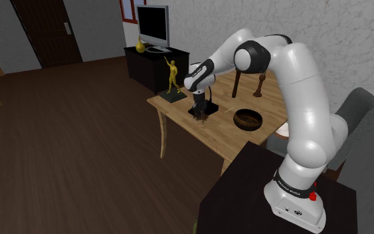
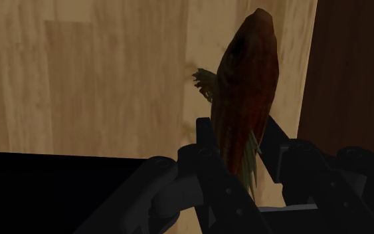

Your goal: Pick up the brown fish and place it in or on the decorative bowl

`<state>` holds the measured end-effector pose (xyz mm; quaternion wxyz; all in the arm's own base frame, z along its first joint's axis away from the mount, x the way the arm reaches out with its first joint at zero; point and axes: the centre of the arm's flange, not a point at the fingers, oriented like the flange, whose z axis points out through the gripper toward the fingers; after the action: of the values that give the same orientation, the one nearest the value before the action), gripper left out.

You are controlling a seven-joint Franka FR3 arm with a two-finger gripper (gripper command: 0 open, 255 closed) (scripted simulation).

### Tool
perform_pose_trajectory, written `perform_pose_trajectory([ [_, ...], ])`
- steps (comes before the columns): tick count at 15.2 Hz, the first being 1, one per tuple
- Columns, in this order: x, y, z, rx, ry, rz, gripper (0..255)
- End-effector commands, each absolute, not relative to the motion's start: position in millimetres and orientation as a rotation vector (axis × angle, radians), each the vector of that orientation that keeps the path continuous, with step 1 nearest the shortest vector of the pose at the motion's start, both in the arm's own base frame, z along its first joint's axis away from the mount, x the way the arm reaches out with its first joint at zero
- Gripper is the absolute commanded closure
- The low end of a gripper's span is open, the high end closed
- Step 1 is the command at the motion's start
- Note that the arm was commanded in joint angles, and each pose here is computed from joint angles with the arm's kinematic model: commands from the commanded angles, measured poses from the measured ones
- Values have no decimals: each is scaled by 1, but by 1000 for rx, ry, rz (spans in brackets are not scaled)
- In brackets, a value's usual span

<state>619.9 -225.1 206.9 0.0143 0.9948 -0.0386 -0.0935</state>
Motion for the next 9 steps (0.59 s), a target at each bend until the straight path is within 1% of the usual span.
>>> perform_pose_trajectory([
  [1, 620, -225, 218, 3097, -120, -292, 255],
  [9, 620, -225, 260, 3097, -120, -292, 255],
])
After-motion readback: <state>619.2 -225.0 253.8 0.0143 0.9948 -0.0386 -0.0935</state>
